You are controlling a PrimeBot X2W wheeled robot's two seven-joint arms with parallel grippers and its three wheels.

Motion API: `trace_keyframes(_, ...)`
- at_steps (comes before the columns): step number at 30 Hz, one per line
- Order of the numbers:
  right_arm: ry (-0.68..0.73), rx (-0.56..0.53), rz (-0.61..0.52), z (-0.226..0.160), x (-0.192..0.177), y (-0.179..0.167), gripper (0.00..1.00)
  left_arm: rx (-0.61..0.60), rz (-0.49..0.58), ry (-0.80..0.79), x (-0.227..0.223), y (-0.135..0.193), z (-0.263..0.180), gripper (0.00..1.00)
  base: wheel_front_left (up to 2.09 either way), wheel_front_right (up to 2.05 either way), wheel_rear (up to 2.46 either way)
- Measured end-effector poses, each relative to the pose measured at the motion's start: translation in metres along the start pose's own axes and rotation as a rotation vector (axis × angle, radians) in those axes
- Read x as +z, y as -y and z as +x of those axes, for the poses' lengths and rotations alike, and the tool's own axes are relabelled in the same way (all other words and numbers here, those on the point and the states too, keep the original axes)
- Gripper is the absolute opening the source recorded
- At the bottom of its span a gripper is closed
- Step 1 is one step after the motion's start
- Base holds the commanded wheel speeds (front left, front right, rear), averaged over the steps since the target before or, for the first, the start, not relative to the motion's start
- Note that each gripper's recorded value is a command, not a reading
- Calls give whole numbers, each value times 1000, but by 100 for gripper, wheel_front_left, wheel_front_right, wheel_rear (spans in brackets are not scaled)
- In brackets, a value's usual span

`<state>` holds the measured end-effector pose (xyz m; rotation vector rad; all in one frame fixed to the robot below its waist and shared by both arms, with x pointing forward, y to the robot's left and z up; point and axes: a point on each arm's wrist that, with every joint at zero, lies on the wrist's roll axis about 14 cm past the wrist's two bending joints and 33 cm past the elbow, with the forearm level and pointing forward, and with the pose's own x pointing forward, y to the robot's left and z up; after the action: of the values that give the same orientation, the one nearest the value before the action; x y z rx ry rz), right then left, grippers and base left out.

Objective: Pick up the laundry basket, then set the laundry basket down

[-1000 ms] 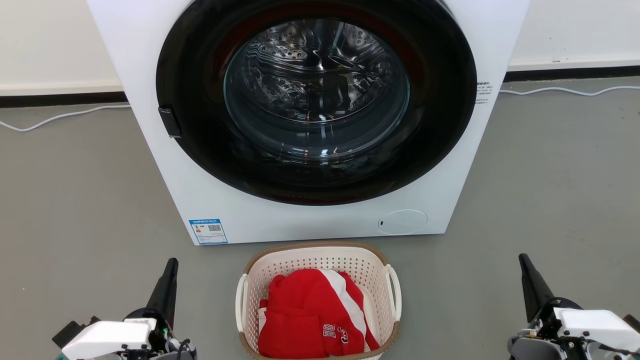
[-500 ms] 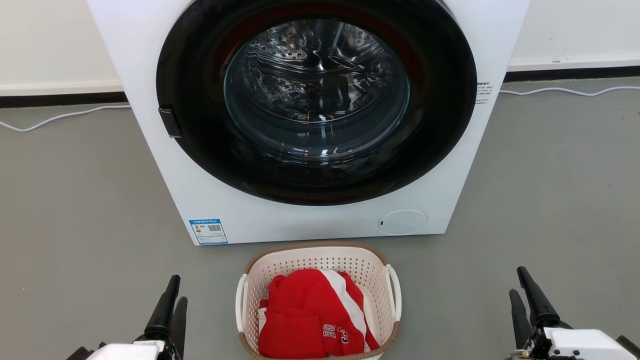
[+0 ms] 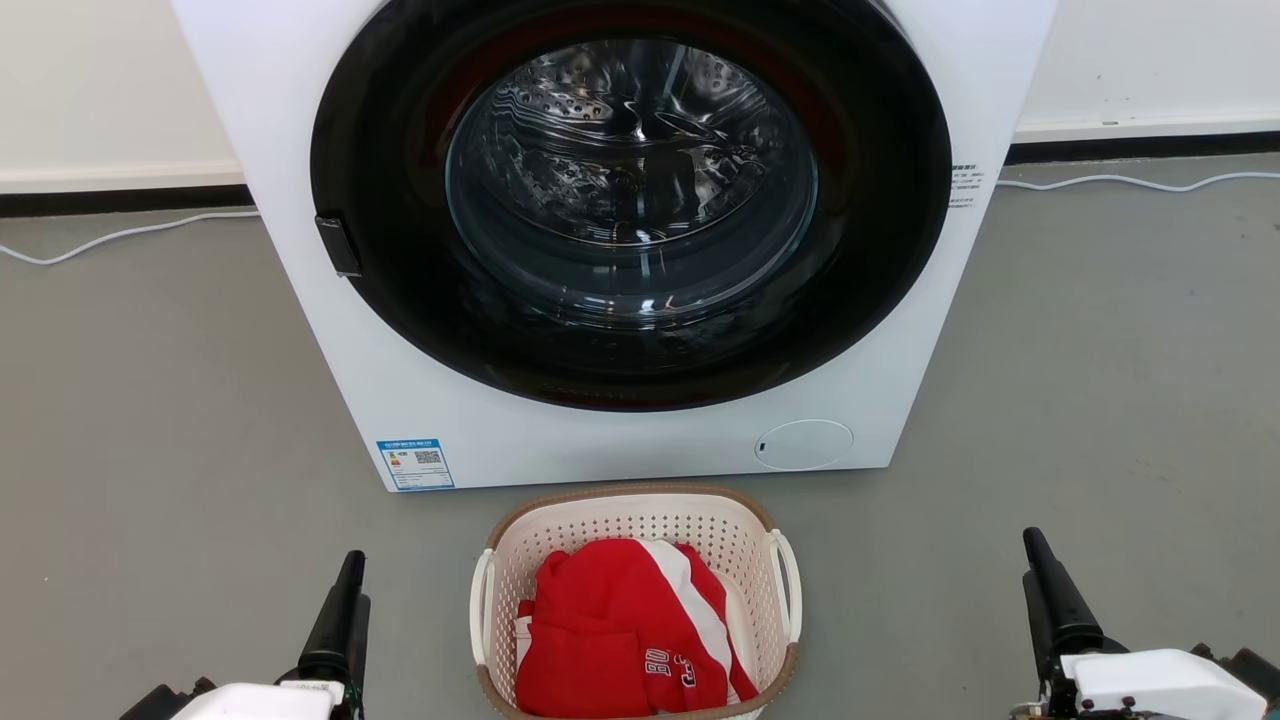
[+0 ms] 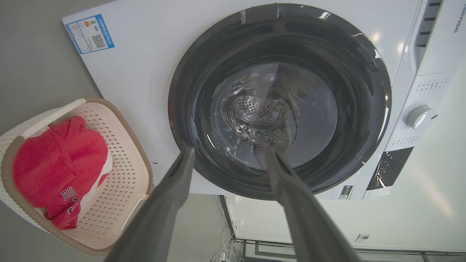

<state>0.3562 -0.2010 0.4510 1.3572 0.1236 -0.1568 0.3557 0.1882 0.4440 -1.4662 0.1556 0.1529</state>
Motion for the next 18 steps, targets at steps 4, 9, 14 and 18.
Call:
trace_keyframes(4, 2, 4, -72, 0, 0, -2, 100, 2, 53, 4, 1, 0, 0, 100, 0, 0, 0)
trace_keyframes(9, 3, 16, -159, 0, 0, -6, 100, 3, 125, 7, 0, 0, 0, 100, 0, 0, 0)
trace_keyframes(14, -5, 20, -258, 0, -4, -7, 100, 2, 194, 11, 1, 0, 1, 100, 0, 0, 0)
trace_keyframes(18, -9, 21, -313, 0, -5, -7, 100, 1, 239, 12, 1, 0, 1, 100, 0, 0, 0)
